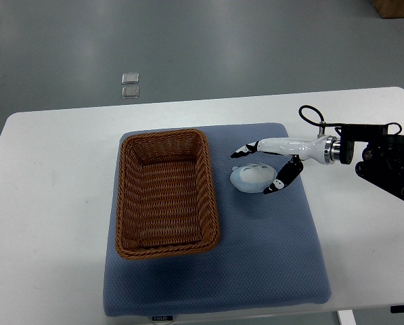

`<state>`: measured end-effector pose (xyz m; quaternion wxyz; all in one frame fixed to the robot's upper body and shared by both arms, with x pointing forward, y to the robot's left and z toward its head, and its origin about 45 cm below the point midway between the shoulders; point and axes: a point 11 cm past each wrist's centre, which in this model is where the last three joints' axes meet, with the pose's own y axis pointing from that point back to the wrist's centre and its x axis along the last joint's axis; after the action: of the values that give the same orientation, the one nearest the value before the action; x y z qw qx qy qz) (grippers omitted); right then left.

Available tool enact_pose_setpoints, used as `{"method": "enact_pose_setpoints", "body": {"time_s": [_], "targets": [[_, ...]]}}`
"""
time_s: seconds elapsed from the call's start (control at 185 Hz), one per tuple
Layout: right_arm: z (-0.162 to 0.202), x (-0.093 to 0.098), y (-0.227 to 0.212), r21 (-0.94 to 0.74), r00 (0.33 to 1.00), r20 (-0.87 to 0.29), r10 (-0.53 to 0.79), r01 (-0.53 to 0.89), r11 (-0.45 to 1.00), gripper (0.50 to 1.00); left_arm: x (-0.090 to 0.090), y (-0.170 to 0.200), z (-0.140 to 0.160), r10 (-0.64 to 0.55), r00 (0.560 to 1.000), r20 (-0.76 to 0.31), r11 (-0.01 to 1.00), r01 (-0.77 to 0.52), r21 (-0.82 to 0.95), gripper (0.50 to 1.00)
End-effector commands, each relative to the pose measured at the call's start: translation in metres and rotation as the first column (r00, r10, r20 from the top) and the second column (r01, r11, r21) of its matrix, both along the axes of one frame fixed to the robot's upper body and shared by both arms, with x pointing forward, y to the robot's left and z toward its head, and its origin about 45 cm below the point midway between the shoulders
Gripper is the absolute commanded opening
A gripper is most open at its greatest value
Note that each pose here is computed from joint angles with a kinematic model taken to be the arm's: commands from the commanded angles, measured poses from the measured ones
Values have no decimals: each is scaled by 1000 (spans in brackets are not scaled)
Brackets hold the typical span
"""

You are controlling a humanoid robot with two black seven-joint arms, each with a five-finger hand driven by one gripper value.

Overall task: Place blue toy in brown basket
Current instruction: 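Close the right hand's fingers around the light-blue plush toy, then lift the toy with the right hand and carry it into the basket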

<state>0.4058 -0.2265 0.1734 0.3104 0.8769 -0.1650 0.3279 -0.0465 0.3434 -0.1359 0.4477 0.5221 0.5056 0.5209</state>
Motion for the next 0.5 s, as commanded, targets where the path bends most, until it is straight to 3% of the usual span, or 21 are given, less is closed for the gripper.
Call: {"method": "enact_pose_setpoints", "body": {"time_s": [0.0, 0.097, 0.189, 0.297, 0.356, 0.497], "targets": [[-1, 0, 2, 5, 1000, -1, 1, -1, 1000, 830, 0, 0, 0, 0, 1000, 0, 1000, 0, 0, 1000], [0, 0, 2, 7, 1000, 0, -1, 1, 1000, 762, 0, 0, 0, 0, 1000, 0, 1000, 0, 0, 1000], [-1, 0, 2, 4, 1000, 0, -1, 1, 1000, 625, 0, 0, 0, 0, 1000, 0, 1000, 0, 0, 1000], [-1, 0, 2, 4, 1000, 2, -2, 2, 1000, 529, 0, 0, 0, 0, 1000, 0, 1000, 0, 1, 1000], [0, 1, 2, 4, 1000, 19, -5, 4, 1000, 500, 0, 0, 0, 0, 1000, 0, 1000, 0, 0, 1000], [10, 8, -3, 30, 996, 75, -38, 36, 999, 500, 0, 0, 0, 0, 1000, 0, 1000, 0, 0, 1000]]}}
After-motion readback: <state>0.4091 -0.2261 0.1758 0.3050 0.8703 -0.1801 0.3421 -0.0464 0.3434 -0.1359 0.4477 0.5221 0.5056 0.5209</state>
